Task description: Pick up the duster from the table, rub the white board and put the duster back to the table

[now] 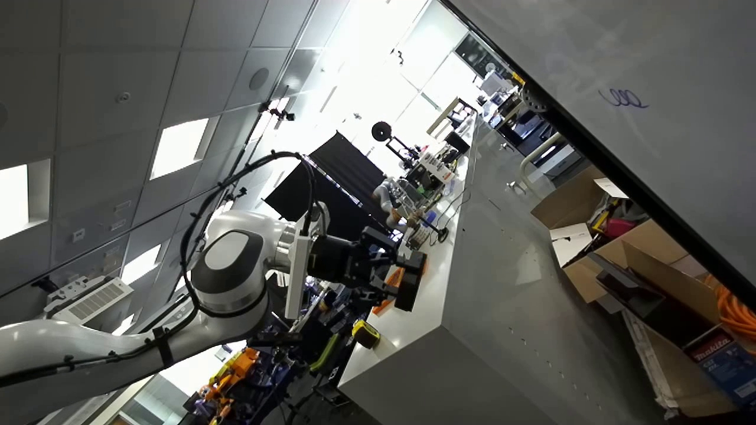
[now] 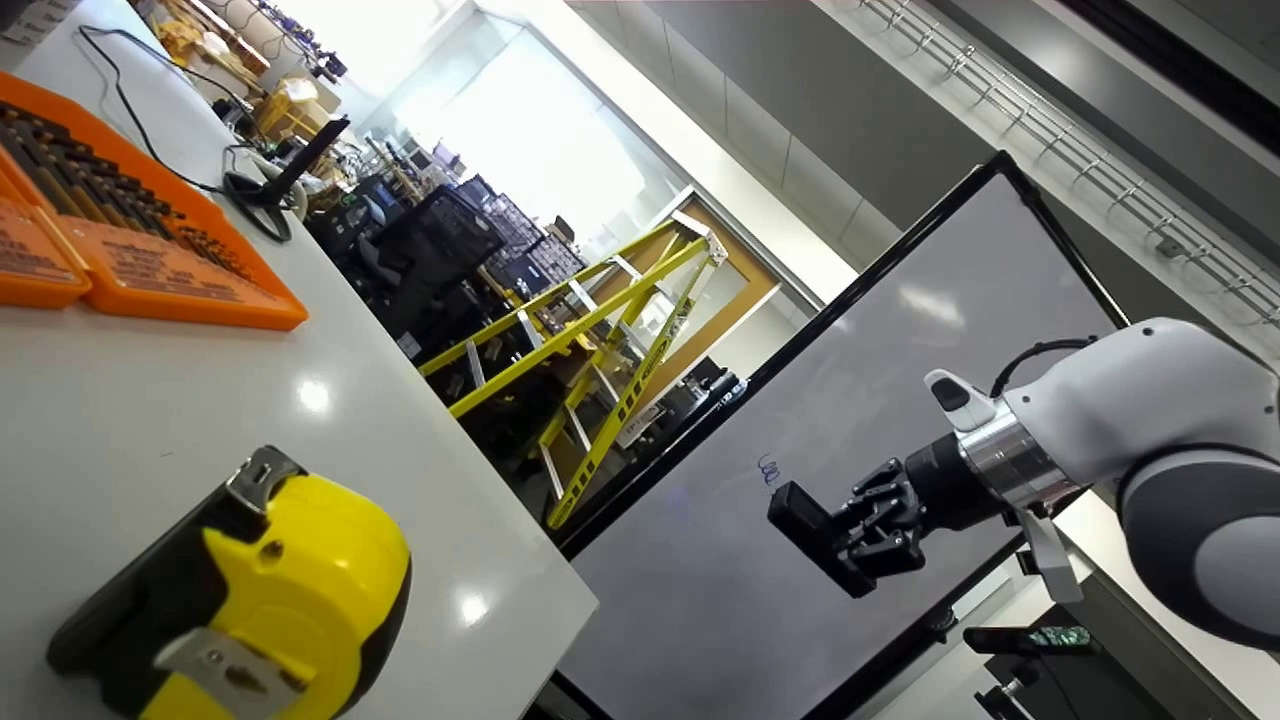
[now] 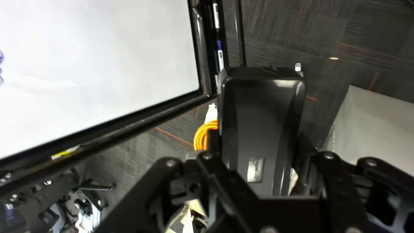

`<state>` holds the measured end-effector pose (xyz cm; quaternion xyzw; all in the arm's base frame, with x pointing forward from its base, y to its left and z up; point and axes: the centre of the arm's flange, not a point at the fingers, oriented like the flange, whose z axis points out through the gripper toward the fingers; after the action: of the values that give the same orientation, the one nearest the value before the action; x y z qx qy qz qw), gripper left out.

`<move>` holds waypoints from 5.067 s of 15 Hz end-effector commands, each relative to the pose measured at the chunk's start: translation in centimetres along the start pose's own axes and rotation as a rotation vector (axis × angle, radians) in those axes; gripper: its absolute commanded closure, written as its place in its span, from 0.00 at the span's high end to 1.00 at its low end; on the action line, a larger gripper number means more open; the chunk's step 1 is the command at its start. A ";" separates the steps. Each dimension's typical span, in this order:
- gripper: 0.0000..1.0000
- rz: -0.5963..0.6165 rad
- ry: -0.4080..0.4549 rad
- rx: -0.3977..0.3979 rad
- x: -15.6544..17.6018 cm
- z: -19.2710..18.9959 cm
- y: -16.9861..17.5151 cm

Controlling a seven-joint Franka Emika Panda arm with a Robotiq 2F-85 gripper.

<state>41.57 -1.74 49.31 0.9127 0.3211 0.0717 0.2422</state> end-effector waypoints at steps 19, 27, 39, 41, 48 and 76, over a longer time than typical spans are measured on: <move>0.30 -0.081 -0.209 -0.456 -7.8 3.9 11.7; 0.30 0.064 -0.258 -0.830 -6.9 8.3 14.2; 0.30 0.012 -0.179 -0.845 -6.6 10.3 14.4; 0.30 -0.070 -0.140 -0.864 -6.6 11.0 14.8; 0.30 -0.233 -0.094 -0.881 -6.8 13.4 16.1; 0.30 -0.113 0.005 -1.053 -5.3 19.8 17.8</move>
<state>52.30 -23.56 40.42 0.6350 0.2941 0.1820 0.6907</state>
